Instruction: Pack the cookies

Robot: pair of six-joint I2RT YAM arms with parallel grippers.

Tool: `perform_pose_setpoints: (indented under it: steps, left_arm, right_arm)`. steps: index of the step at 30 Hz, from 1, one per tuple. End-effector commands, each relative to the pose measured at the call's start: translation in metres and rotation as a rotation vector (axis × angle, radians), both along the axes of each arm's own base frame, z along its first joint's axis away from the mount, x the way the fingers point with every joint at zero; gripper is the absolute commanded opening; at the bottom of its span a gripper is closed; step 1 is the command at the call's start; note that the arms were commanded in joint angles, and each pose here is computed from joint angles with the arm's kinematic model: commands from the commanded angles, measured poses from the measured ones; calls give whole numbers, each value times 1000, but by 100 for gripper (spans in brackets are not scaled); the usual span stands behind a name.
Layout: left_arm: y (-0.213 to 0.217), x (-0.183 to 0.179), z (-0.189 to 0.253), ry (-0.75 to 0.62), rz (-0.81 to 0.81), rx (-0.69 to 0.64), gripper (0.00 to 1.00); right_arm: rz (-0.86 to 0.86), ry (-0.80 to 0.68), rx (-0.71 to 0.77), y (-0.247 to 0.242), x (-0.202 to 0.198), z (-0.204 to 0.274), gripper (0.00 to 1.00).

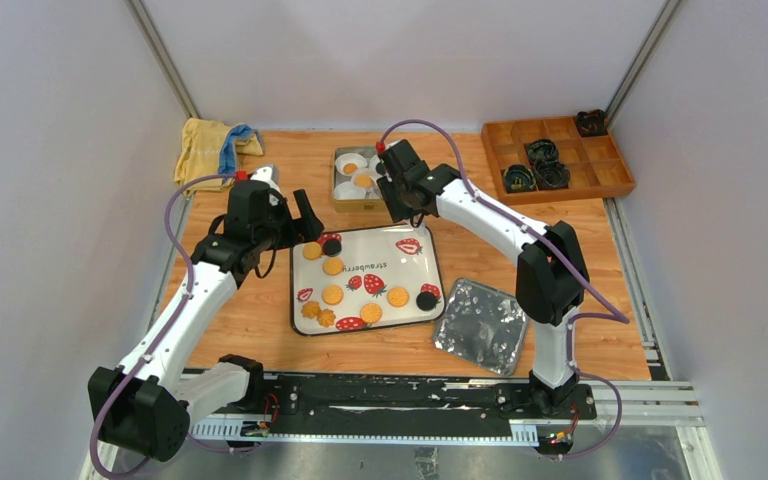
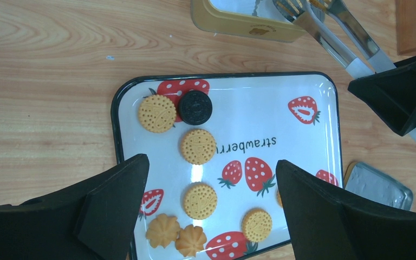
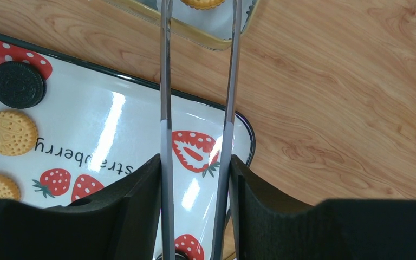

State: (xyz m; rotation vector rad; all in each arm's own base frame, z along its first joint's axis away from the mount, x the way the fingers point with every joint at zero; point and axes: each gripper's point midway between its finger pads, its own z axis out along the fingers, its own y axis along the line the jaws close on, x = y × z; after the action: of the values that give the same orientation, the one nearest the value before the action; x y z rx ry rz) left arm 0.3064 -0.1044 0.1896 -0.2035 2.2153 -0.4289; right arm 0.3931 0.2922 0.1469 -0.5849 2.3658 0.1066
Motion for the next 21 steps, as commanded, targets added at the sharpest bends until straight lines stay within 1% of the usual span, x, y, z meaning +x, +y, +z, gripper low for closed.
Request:
perform_pose_setpoints:
  steps: [1, 3, 5, 9, 13, 17, 21]
  left_arm:
    - [-6, 2, 15, -55, -40, -20, 95]
    - [-8, 1, 17, -60, -48, -24, 96]
    - [-9, 1, 18, -63, -57, -28, 96]
    - [-10, 0, 18, -64, -66, -31, 97]
    - [-9, 0, 21, -75, -60, -31, 97]
    - [-6, 1, 25, -88, -39, -26, 97]
    - [-3, 3, 26, -88, -15, -24, 97]
  right_arm:
    - [-38, -3, -7, -6, 5, -5, 49]
    - [-43, -8, -9, -7, 5, -4, 54]
    - [-43, -12, -7, -7, 6, -3, 56]
    - [-45, -14, -7, -7, 6, -3, 56]
    - [-34, -22, 36, -5, -1, 11, 52]
    - [-2, -55, 76, -4, -23, 34, 52]
    - [87, -80, 89, 4, -65, 51, 52]
